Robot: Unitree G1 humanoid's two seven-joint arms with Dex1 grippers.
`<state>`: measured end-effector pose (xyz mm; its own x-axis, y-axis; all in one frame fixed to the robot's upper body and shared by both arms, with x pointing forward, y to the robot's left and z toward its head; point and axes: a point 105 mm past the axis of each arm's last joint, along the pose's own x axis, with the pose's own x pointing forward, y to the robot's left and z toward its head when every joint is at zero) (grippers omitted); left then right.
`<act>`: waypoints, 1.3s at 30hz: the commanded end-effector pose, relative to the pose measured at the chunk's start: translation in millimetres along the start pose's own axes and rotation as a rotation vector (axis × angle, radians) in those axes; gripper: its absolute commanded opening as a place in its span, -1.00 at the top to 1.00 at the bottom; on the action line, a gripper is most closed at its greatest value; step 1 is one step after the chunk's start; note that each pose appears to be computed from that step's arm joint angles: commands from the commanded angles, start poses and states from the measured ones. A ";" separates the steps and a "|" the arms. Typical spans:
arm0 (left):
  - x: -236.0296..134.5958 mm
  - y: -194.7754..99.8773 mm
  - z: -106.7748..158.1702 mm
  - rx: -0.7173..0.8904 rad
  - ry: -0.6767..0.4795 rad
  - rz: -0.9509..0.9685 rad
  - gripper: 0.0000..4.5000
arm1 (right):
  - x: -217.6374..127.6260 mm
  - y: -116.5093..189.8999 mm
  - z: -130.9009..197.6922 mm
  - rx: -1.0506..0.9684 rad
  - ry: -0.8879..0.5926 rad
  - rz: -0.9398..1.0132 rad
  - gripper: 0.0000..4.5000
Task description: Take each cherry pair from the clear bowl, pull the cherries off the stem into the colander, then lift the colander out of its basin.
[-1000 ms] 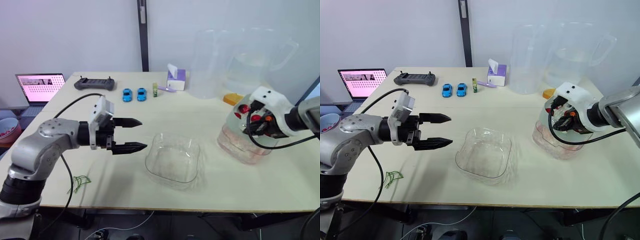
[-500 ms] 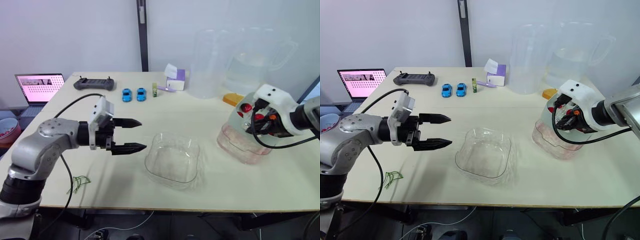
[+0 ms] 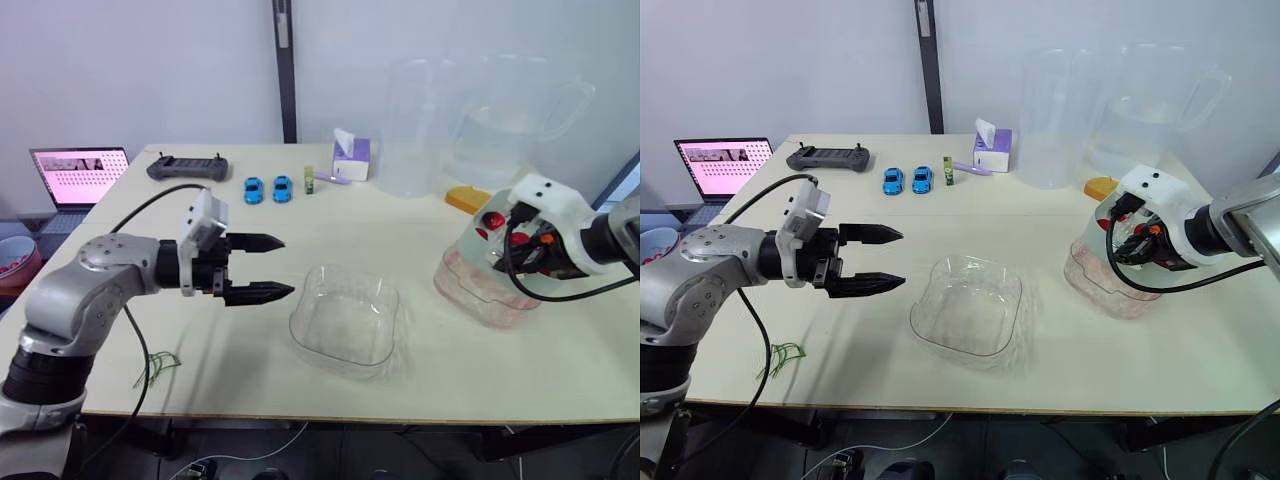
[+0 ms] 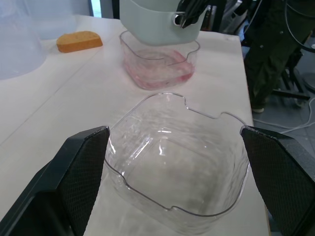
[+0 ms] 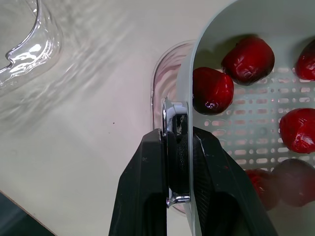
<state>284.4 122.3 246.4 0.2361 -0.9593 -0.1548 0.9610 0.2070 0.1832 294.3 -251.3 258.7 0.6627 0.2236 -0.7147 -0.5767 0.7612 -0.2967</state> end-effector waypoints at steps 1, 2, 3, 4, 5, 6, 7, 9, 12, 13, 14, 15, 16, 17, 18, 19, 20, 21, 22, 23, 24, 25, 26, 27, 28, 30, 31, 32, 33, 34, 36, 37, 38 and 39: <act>-2.9 -2.9 6.8 0.037 0.002 -0.003 -1.00 | -12.6 -7.2 7.3 -0.019 -0.047 -0.054 0.92; -3.2 -3.0 7.1 0.037 0.002 -0.003 -1.00 | -12.5 -6.6 7.8 -0.019 -0.049 -0.051 0.92; -3.5 -2.9 7.3 0.037 0.002 -0.002 -1.00 | -12.2 -6.3 7.9 -0.020 -0.049 -0.049 0.92; -3.7 -2.8 7.5 0.037 0.002 -0.002 -1.00 | -11.6 -6.1 7.5 -0.019 -0.048 -0.048 0.92; -3.8 -2.8 7.5 0.037 0.003 -0.001 -1.00 | -11.2 -6.2 7.1 -0.019 -0.048 -0.047 0.92; -4.0 -2.6 7.6 0.037 0.003 -0.001 -1.00 | -10.8 -6.2 7.0 -0.018 -0.047 -0.047 0.92; -4.1 -2.6 7.8 0.037 0.003 0.000 -1.00 | -10.4 -6.4 6.5 -0.019 -0.045 -0.048 0.92; -4.5 -2.6 8.2 0.037 0.003 0.002 -1.00 | -9.7 -6.1 6.3 -0.019 -0.044 -0.047 0.92; -5.2 -2.2 7.9 0.036 0.008 0.008 -1.00 | -9.0 -6.2 5.3 -0.019 -0.038 -0.047 0.92; -5.7 -1.9 7.8 0.035 0.008 0.012 -1.00 | -8.5 -7.4 4.5 -0.026 -0.033 -0.052 0.92; -6.5 -1.4 7.7 0.032 0.007 0.019 -1.00 | -8.2 -8.4 5.1 -0.033 -0.033 -0.055 0.92; -7.1 -1.0 7.7 0.030 0.005 0.023 -1.00 | -7.9 -9.0 5.7 -0.039 -0.034 -0.057 0.92; -7.9 -0.8 7.4 0.030 0.007 0.028 -1.00 | -7.9 -8.6 8.1 -0.048 -0.039 -0.053 0.92; -8.9 -1.0 7.2 0.029 0.007 0.032 -1.00 | -8.1 -7.5 11.1 -0.058 -0.047 -0.045 0.92; -11.0 -0.9 7.5 0.025 0.004 0.044 -1.00 | -8.5 -6.4 15.8 -0.073 -0.059 -0.036 0.92; -12.5 -0.9 7.7 0.022 0.001 0.052 -1.00 | -8.8 -5.8 19.0 -0.083 -0.066 -0.030 0.92; -14.5 -1.0 7.7 0.021 0.001 0.062 -1.00 | -8.9 -6.2 23.0 -0.103 -0.073 -0.030 0.92; -16.3 -1.1 7.8 0.019 0.001 0.071 -1.00 | -8.8 -6.9 27.6 -0.126 -0.082 -0.029 0.92; -17.2 -1.2 7.8 0.019 0.001 0.077 -1.00 | -8.7 -7.5 30.5 -0.142 -0.086 -0.028 0.92; -18.5 -1.3 7.7 0.018 0.000 0.085 -1.00 | -8.2 -7.9 34.5 -0.160 -0.092 -0.026 0.92; -19.1 -1.3 7.7 0.017 -0.001 0.089 -1.00 | -7.8 -8.3 36.9 -0.170 -0.095 -0.023 0.92; -21.9 -1.8 6.8 0.015 -0.001 0.105 -1.00 | -3.2 -6.7 48.0 -0.230 -0.112 -0.006 0.92; -24.0 -2.2 6.1 0.013 0.000 0.117 -1.00 | 0.1 -5.3 56.3 -0.276 -0.120 0.006 0.92; -27.2 -3.3 4.2 0.012 0.005 0.135 -1.00 | 8.7 -2.9 72.2 -0.328 -0.141 0.032 0.92; -29.4 -4.2 2.9 0.012 0.008 0.148 -1.00 | 14.5 -0.9 83.6 -0.364 -0.150 0.049 0.92; -30.9 -7.1 0.8 0.007 0.007 0.168 -1.00 | 26.9 2.7 98.2 -0.423 -0.144 0.086 0.92; -31.5 -8.4 -0.5 0.005 0.007 0.179 -1.00 | 32.6 5.6 101.8 -0.454 -0.133 0.109 0.92; -33.0 -10.6 -2.5 0.001 0.008 0.195 -1.00 | 40.4 10.6 106.6 -0.499 -0.122 0.137 0.92; -34.5 -13.0 -4.0 -0.003 0.008 0.210 -1.00 | 46.8 15.8 110.8 -0.530 -0.116 0.167 0.92; -36.0 -15.4 -5.1 -0.007 0.008 0.224 -1.00 | 52.5 19.2 114.5 -0.556 -0.109 0.185 0.92; -38.9 -20.0 -6.7 -0.012 0.014 0.249 -1.00 | 62.1 24.2 120.2 -0.576 -0.102 0.215 0.92; -40.8 -22.8 -7.4 -0.015 0.017 0.263 -1.00 | 68.3 26.8 120.2 -0.590 -0.092 0.235 0.92; -42.7 -25.0 -7.9 -0.018 0.020 0.277 -1.00 | 74.1 29.0 119.0 -0.602 -0.081 0.254 0.92; -44.5 -26.9 -8.3 -0.020 0.024 0.290 -1.00 | 79.2 31.9 117.5 -0.609 -0.074 0.279 0.92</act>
<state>255.1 159.7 227.5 0.4854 -0.8624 -0.1440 0.8721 0.4657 0.1504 383.7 -137.6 251.9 0.4418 0.4207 -0.7924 -0.8970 0.2198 -0.3835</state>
